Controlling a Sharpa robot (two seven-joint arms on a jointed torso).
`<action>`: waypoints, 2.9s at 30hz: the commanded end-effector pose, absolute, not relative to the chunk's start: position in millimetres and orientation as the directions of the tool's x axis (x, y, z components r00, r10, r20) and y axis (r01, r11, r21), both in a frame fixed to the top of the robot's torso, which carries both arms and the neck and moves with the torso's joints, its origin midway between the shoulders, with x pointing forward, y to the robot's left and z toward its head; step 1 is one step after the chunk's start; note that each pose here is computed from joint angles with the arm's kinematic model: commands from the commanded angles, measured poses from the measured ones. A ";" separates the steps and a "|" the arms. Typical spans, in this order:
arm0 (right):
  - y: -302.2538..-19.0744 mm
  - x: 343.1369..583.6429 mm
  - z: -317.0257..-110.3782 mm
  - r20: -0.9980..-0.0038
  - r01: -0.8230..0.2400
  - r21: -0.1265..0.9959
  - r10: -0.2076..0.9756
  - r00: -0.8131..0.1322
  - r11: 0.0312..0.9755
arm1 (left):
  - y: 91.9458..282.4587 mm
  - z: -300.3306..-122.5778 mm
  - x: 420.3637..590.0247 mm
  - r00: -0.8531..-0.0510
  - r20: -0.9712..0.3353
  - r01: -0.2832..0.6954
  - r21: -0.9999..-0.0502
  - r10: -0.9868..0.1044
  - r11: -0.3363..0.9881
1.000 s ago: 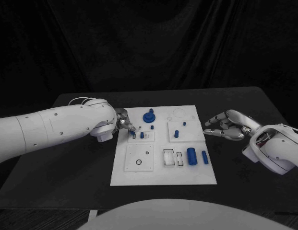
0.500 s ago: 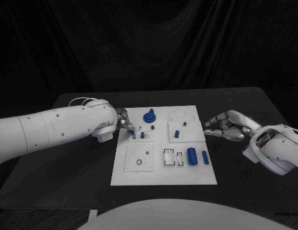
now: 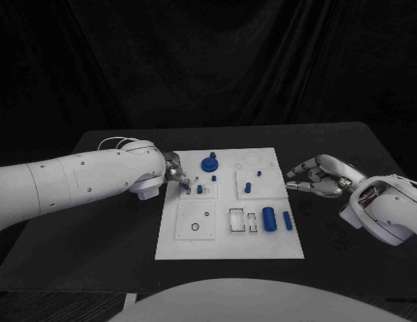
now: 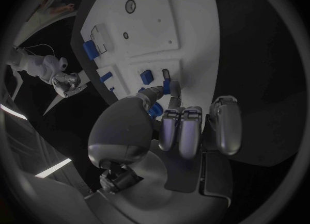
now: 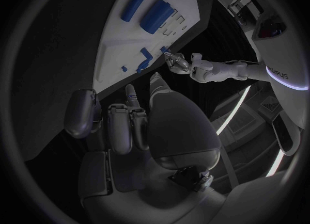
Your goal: Assemble the parts on the task board
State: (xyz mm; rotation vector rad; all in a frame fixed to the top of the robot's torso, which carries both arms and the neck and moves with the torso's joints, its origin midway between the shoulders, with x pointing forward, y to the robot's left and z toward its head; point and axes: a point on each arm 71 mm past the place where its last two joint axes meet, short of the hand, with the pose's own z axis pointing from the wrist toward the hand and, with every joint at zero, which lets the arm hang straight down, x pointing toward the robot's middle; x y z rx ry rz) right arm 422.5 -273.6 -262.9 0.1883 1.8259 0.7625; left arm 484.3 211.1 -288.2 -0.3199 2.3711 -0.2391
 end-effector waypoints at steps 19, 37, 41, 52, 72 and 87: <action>-271.7 422.0 -265.0 -0.787 -0.230 0.580 0.465 -0.405 0.781 | 209.1 -295.2 479.6 -0.732 -0.622 -0.143 -0.258 -0.277 0.956; -272.2 421.1 -267.9 -0.784 -0.226 0.580 0.463 -0.413 0.783 | 208.3 -302.3 473.4 -0.740 -0.611 -0.141 -0.266 -0.280 0.954; -272.6 420.9 -268.4 -0.784 -0.224 0.580 0.462 -0.414 0.783 | 209.1 -302.5 472.0 -0.742 -0.609 -0.141 -0.267 -0.280 0.953; -273.8 420.2 -269.7 -0.783 -0.219 0.579 0.461 -0.418 0.785 | 211.6 -302.7 469.2 -0.744 -0.606 -0.144 -0.265 -0.281 0.953; -274.4 419.6 -271.5 -0.781 -0.212 0.578 0.460 -0.422 0.788 | 211.5 -302.8 466.9 -0.745 -0.604 -0.142 -0.270 -0.283 0.952; -274.0 419.8 -272.4 -0.780 -0.210 0.578 0.458 -0.425 0.789 | 211.6 -302.4 464.0 -0.753 -0.597 -0.136 -0.271 -0.277 0.953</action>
